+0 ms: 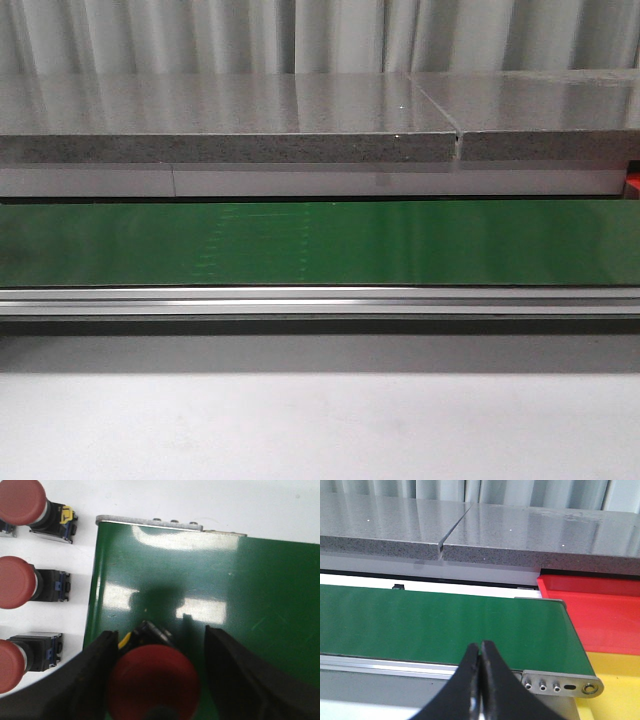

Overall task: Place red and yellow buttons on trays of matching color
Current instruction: 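Lower the red button onto the green belt and open the left gripper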

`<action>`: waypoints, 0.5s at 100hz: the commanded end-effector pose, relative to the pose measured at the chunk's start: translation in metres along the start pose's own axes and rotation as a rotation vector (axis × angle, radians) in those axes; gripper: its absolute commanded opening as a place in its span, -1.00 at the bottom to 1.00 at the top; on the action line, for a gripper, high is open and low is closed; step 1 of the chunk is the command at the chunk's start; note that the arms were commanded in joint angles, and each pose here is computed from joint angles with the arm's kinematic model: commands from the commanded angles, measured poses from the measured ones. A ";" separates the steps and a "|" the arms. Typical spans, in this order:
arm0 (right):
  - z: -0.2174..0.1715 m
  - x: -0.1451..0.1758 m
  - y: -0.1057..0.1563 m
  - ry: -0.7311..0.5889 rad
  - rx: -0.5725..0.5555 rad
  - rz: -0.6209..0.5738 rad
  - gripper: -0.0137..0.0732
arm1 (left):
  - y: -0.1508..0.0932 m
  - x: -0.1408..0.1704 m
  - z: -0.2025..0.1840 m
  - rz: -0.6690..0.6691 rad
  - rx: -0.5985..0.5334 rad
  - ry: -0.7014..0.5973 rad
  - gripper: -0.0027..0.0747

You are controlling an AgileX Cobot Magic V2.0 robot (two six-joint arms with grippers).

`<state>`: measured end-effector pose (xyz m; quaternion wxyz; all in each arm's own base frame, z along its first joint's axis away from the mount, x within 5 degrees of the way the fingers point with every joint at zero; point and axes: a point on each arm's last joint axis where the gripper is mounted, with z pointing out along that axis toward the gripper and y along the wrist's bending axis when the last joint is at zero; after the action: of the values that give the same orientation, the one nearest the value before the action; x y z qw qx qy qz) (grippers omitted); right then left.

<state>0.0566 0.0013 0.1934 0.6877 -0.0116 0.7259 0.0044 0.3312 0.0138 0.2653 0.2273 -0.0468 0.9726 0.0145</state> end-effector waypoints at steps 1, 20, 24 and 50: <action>-0.003 -0.013 -0.001 -0.114 0.008 -0.010 -0.84 | -0.003 -0.011 -0.021 -0.002 0.021 -0.106 0.30; -0.003 -0.013 -0.001 -0.114 0.008 -0.010 -0.84 | -0.004 -0.011 -0.021 0.007 0.035 -0.108 0.37; -0.003 -0.013 -0.001 -0.114 0.008 -0.010 -0.84 | -0.004 -0.013 -0.022 0.008 0.036 -0.118 0.37; -0.003 -0.013 -0.001 -0.114 0.008 -0.010 -0.84 | -0.007 -0.034 -0.050 -0.016 0.066 -0.202 0.37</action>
<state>0.0566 0.0013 0.1934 0.6877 -0.0116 0.7259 0.0044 0.3409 0.0114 0.2877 0.2624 -0.0441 0.9639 -0.0004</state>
